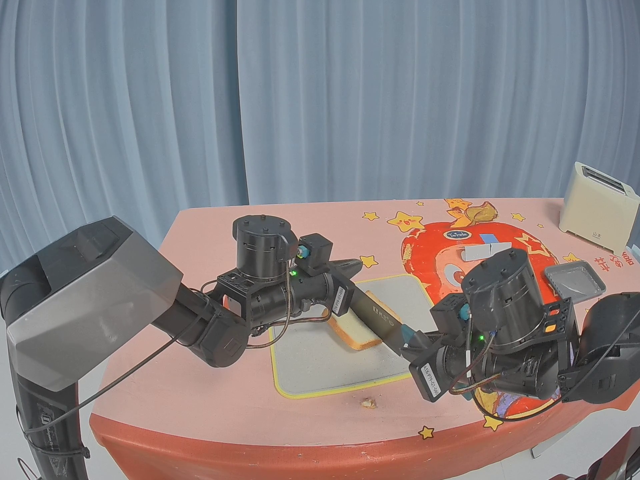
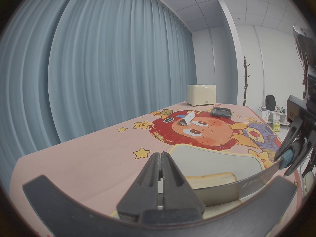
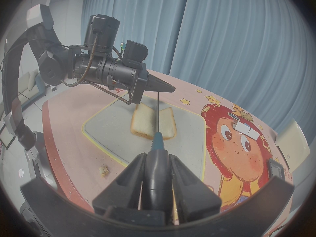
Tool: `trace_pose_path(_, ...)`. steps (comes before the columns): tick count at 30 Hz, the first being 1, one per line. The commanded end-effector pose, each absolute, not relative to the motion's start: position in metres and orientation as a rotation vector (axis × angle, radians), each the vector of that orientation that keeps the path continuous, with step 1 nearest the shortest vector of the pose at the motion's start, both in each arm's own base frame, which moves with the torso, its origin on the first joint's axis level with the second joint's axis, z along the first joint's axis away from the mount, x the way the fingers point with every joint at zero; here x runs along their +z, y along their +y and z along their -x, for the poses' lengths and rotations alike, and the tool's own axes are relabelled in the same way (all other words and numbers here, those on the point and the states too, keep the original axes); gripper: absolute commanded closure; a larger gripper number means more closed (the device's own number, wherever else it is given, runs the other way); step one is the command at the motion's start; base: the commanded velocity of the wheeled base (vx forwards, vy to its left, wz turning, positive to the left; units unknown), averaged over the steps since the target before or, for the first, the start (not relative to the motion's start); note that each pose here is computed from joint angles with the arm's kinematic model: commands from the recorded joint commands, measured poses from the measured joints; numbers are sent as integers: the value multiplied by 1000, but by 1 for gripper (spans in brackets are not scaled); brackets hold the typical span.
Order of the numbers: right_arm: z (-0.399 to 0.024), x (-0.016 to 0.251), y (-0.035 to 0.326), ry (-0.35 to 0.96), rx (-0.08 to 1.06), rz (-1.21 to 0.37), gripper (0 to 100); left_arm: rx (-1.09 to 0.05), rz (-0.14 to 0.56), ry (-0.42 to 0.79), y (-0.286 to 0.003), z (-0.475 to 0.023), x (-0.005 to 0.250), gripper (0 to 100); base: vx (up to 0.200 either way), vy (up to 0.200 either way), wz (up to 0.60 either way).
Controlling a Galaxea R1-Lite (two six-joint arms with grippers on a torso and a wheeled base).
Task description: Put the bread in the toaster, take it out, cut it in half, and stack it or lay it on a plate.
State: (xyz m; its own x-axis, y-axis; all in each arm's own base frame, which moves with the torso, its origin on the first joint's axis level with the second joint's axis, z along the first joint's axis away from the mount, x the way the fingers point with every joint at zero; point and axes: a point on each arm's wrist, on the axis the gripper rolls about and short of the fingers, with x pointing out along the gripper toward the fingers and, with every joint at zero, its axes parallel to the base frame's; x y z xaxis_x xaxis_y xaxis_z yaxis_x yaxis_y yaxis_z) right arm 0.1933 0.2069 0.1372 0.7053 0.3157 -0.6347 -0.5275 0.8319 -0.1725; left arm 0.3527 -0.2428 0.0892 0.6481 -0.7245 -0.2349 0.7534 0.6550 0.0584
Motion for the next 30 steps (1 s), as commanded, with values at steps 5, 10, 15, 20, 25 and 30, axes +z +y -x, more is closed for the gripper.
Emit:
trace_pose_path(5, -193, 133, 207, 650, 478, 371, 100, -847, -148, 192, -245, -354, 91, 100, 0, 0, 0)
trace_pose_path(10, -193, 130, 207, 658, 478, 379, 100, -848, -146, 185, -245, -353, 94, 100, 0, 0, 0)
trace_pose_path(15, -193, 130, 207, 660, 477, 379, 100, -848, -145, 182, -245, -353, 95, 100, 0, 0, 0)
trace_pose_path(20, -192, 129, 206, 663, 477, 382, 100, -846, -145, 180, -244, -353, 96, 100, 0, 0, 0)
trace_pose_path(25, -193, 127, 207, 671, 476, 387, 100, -848, -145, 179, -245, -353, 96, 100, 0, 0, 0)
trace_pose_path(30, -194, 125, 207, 674, 474, 390, 100, -849, -144, 177, -245, -353, 97, 100, 0, 0, 0)
